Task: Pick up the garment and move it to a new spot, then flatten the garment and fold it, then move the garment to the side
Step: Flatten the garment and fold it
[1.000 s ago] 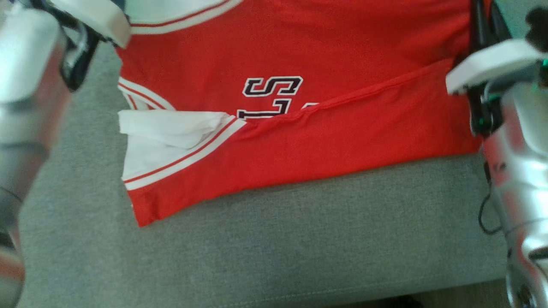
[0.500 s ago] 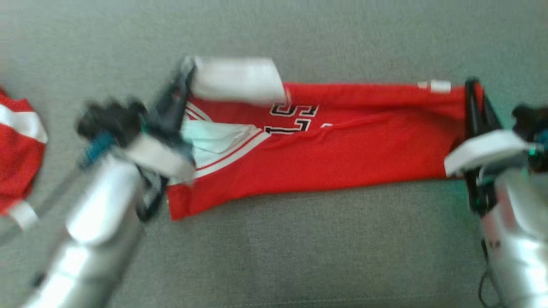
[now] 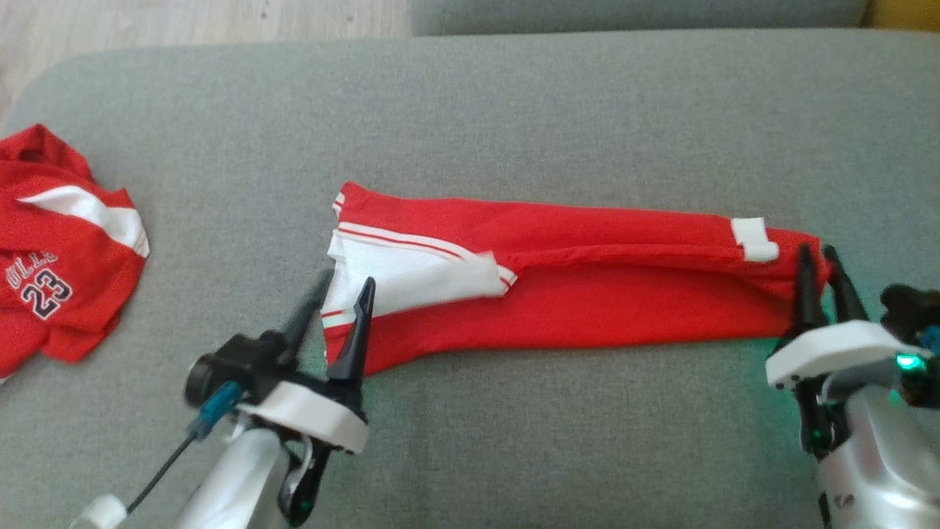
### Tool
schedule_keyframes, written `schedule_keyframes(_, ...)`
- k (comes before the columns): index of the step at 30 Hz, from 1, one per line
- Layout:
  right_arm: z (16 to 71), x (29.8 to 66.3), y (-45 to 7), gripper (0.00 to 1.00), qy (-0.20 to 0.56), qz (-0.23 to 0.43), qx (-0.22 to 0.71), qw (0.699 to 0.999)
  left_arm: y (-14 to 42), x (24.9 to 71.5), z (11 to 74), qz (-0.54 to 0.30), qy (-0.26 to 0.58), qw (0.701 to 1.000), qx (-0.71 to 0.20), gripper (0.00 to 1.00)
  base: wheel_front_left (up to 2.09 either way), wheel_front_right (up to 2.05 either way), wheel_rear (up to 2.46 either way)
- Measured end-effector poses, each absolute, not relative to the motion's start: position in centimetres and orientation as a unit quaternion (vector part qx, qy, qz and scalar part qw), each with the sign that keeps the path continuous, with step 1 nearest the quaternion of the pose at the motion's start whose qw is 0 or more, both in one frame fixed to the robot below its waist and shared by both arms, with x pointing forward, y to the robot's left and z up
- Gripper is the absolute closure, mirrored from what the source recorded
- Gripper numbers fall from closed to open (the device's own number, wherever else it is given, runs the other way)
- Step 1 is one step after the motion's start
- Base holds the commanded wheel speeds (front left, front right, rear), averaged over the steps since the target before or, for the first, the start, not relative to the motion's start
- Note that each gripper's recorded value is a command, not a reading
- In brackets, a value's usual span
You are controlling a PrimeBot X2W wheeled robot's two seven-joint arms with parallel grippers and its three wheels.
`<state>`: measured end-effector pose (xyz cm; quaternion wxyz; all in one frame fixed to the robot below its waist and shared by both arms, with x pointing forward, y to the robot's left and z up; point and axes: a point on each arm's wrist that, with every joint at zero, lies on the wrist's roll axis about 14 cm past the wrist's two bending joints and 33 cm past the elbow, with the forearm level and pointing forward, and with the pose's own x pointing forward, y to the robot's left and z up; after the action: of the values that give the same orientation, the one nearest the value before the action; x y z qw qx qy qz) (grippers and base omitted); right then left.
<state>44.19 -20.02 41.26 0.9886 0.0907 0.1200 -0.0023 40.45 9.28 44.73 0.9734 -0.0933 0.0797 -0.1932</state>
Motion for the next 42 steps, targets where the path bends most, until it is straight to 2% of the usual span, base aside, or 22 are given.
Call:
schedule_keyframes(8,44.2,42.0,-21.0,0.0,0.065,-0.029,0.099,0.993,13.4,38.5,45.4,-0.096,0.054,0.993,-0.05,0.0,0.0,0.0,0.0)
schedule_keyframes(15,43.5,38.5,-21.2,0.0,0.077,-0.036,0.085,0.993,15.0,35.1,45.1,-0.045,0.052,0.997,-0.032,0.0,0.0,0.0,0.0)
schedule_keyframes(24,44.3,37.7,-17.5,0.0,0.069,0.022,0.083,0.994,15.2,32.7,44.2,-0.036,0.064,0.997,-0.023,0.0,0.0,0.0,0.0)
schedule_keyframes(31,44.3,37.6,-16.2,0.0,0.07,0.042,0.079,0.994,15.9,32.5,44.0,-0.025,0.067,0.997,-0.016,0.0,0.0,0.0,0.0)
schedule_keyframes(38,43.2,37.0,-16.8,0.0,0.085,0.029,0.092,0.992,15.8,32.4,43.3,-0.026,0.078,0.996,-0.016,0.0,0.0,0.0,0.0)
schedule_keyframes(42,42.3,37.9,-18.3,0.0,0.1,0.009,0.074,0.992,15.2,32.4,42.4,-0.038,0.095,0.995,-0.019,0.0,0.0,0.0,0.0)
